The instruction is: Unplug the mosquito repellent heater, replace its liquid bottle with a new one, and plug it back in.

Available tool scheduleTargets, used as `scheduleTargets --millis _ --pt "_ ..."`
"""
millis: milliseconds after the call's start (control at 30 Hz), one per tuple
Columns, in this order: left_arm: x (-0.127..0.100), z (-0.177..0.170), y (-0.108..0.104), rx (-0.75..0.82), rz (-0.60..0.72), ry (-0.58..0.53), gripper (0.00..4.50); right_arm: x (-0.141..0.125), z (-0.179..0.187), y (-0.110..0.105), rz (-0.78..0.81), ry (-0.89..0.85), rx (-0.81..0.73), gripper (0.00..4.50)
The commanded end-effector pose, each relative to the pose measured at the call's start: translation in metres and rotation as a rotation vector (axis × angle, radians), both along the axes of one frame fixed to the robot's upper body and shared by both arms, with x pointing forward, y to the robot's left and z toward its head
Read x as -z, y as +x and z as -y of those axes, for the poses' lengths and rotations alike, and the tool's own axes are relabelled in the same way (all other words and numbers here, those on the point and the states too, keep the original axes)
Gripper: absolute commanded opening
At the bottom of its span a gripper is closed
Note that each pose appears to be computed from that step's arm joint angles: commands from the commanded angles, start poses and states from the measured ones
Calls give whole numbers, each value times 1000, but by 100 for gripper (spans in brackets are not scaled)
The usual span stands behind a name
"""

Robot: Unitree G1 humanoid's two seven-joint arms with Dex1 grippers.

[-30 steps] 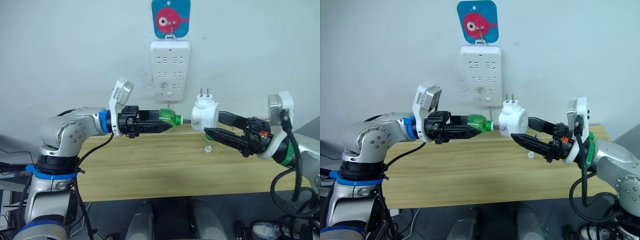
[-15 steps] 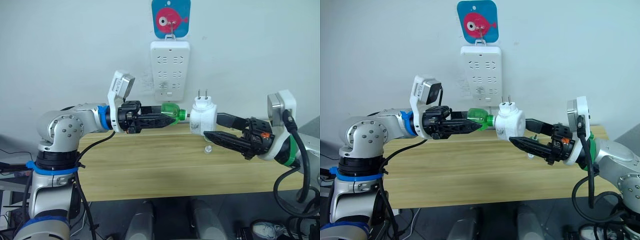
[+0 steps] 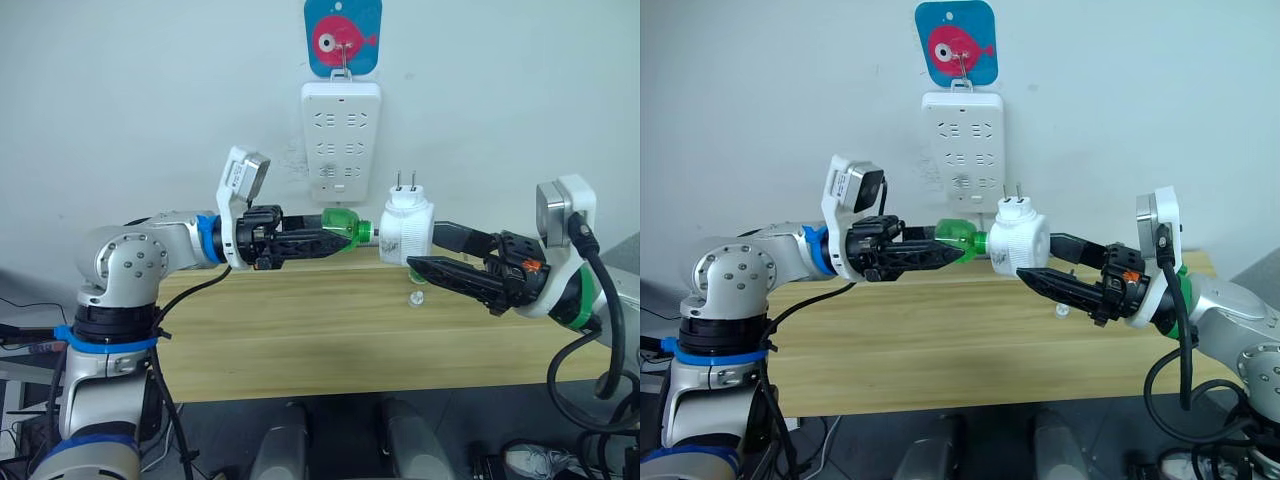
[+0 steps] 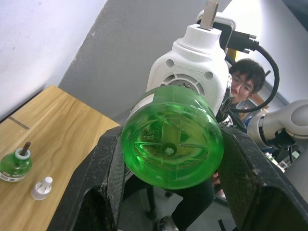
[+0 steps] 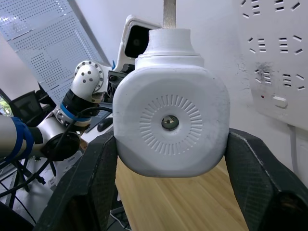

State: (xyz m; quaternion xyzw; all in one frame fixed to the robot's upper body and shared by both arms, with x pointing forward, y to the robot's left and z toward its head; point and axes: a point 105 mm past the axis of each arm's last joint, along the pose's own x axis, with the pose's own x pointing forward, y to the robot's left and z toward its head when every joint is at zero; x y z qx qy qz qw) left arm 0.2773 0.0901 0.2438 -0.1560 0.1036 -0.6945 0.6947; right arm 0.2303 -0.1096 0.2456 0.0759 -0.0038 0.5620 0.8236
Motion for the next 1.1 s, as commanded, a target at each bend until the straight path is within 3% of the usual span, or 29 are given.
scheduleTargets --millis 33,567,767,1100 --pt "-12 3 -8 36 29 -48 235 -7 -8 -12 40 5 -63 291" --pt "-8 10 -16 84 16 -50 235 -5 -14 -19 24 -7 -119 291" --pt "-12 6 -17 74 -26 -80 235 -6 -7 -10 2 22 -62 291" --pt "-12 4 -2 -18 -87 -130 235 -6 -7 -9 -12 29 -49 291"
